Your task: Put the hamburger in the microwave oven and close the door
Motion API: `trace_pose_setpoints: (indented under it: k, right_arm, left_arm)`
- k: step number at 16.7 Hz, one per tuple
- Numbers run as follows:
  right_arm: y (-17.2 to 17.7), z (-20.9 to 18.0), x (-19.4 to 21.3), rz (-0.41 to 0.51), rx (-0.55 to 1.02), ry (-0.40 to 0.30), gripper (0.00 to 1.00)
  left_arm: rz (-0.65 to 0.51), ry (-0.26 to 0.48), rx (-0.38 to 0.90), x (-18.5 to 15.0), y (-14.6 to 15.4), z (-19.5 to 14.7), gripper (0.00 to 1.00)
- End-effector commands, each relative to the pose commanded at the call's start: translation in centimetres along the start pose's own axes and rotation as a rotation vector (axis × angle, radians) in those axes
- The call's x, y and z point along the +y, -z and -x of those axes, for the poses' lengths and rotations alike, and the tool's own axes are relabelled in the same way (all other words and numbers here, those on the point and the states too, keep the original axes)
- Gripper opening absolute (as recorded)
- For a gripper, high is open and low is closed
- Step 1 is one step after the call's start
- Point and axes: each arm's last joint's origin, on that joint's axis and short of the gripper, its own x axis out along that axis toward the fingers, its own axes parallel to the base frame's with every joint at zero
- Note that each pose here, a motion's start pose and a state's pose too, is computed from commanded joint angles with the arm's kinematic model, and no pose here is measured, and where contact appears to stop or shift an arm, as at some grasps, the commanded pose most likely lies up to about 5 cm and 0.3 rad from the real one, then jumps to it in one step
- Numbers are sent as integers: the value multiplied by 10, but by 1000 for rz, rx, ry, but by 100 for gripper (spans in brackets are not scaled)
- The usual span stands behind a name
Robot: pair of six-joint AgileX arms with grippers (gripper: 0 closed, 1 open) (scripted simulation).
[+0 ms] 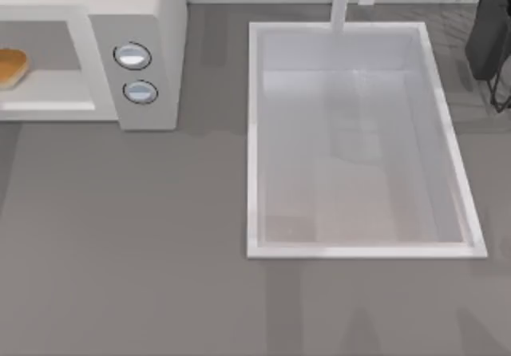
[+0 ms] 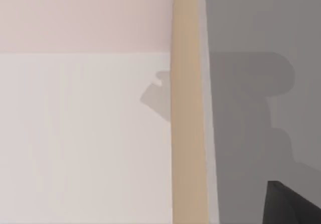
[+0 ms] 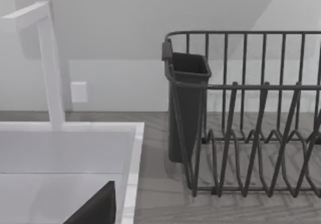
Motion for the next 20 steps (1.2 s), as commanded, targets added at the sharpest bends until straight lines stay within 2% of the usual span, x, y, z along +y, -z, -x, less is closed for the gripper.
trace_pose_setpoints:
  k: [5, 14, 20]
  right_arm:
    - [0, 0, 0, 0, 0, 0, 100]
    - [0, 0, 0, 0, 0, 0, 100]
    - [0, 0, 0, 0, 0, 0, 100]
  left_arm:
    - [-2, 5, 1, -11, -4, 0, 0]
    - [-3, 3, 0, -96, -3, 0, 0]
    - [2, 4, 0, -101, -1, 0, 0]
